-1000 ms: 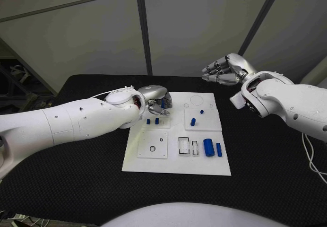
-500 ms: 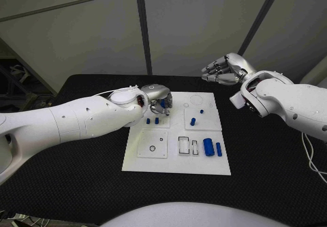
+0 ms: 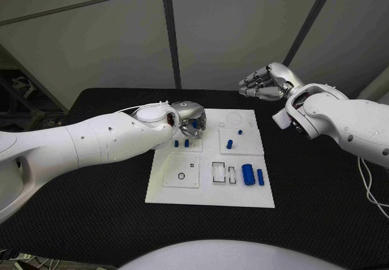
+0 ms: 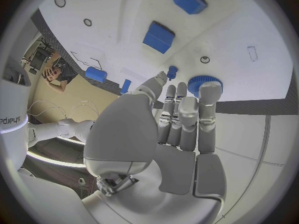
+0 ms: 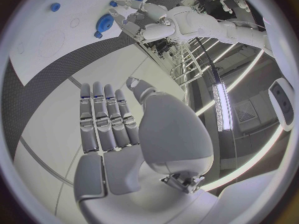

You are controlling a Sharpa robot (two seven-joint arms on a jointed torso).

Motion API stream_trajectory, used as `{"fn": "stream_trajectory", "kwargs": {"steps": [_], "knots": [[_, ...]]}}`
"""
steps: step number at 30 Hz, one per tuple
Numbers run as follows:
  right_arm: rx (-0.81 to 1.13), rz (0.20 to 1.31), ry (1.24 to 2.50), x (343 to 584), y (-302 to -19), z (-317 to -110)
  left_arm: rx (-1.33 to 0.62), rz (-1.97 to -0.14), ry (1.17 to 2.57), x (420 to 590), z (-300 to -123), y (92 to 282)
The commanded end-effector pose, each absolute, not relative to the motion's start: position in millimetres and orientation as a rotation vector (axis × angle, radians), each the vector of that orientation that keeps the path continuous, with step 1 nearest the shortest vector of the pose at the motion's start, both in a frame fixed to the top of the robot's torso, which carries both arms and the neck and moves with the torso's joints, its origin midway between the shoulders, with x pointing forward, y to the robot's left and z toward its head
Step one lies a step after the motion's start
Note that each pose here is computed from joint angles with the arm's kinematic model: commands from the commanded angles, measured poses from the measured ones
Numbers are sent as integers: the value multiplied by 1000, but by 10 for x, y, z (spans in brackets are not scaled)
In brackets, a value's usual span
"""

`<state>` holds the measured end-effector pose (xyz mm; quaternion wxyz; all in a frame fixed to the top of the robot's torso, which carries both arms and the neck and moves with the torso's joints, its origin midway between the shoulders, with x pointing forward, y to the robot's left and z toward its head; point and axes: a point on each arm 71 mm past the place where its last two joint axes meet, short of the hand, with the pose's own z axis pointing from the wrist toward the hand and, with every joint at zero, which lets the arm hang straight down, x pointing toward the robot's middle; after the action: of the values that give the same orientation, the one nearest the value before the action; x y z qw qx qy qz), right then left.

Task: Assemble the parts on the task board

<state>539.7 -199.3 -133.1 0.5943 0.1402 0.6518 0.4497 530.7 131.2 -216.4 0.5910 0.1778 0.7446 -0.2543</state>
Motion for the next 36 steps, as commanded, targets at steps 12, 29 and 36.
{"fn": "stream_trajectory", "kwargs": {"steps": [12,29,36], "knots": [[313,1055,1514,5396,-1966,-1317,435,-576,1764,5306,-2187,1309],[312,1058,1517,5396,-1951,-1319,438,-586,1793,5307,-2239,1294],[311,1059,1519,5395,-1944,-1320,437,-594,1801,5302,-2262,1284]]}}
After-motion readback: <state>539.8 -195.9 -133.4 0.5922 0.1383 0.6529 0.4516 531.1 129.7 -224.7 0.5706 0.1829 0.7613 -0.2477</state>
